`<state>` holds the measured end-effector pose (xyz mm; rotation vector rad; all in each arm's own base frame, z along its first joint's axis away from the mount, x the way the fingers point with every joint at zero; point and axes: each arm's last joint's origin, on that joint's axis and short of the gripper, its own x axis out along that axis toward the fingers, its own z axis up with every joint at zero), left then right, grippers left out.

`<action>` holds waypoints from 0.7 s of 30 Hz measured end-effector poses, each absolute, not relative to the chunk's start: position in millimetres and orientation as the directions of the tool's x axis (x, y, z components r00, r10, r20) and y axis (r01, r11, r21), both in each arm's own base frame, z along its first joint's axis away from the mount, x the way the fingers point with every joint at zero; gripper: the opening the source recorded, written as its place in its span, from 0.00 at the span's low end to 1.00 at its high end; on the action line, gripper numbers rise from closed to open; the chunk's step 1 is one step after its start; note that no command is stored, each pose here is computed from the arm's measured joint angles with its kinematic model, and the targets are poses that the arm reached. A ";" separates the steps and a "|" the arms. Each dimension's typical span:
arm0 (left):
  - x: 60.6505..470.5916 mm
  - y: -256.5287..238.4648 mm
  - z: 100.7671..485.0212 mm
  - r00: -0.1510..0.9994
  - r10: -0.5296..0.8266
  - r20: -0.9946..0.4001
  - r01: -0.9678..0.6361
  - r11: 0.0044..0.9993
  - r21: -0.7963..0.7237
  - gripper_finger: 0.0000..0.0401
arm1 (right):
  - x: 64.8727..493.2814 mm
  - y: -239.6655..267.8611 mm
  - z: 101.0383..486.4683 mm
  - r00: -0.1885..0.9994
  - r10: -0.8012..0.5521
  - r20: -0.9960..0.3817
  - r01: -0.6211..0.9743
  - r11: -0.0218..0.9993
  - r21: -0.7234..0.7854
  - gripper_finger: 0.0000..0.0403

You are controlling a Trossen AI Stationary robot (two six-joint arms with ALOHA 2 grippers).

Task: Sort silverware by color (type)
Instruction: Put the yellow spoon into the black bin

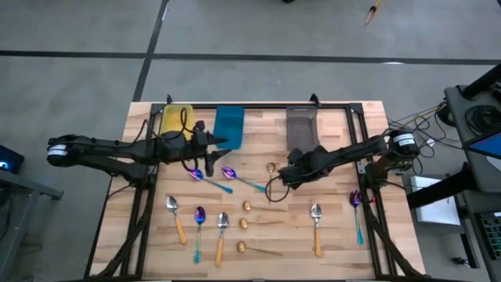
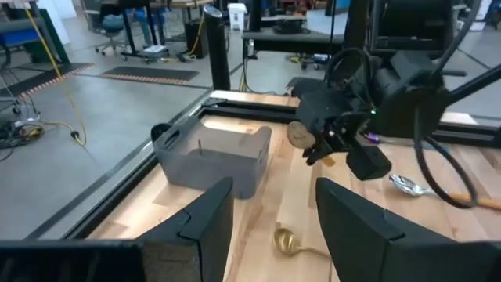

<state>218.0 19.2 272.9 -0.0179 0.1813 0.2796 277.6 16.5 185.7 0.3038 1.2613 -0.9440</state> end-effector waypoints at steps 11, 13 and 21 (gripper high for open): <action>203.1 18.3 287.4 0.955 0.273 -0.115 -0.267 0.961 0.070 0.40 | 274.4 16.3 152.0 0.080 -0.399 -0.914 0.769 0.608 -0.197 0.15; 202.1 18.2 286.6 0.954 0.273 -0.127 -0.266 0.961 0.073 0.40 | 277.2 17.0 152.3 0.102 -0.383 -0.918 0.770 0.614 -0.170 0.17; 204.3 18.3 280.7 0.947 0.271 -0.173 -0.257 0.961 0.102 0.40 | 289.4 15.7 179.2 0.103 -0.290 -0.951 0.776 0.622 -0.105 0.20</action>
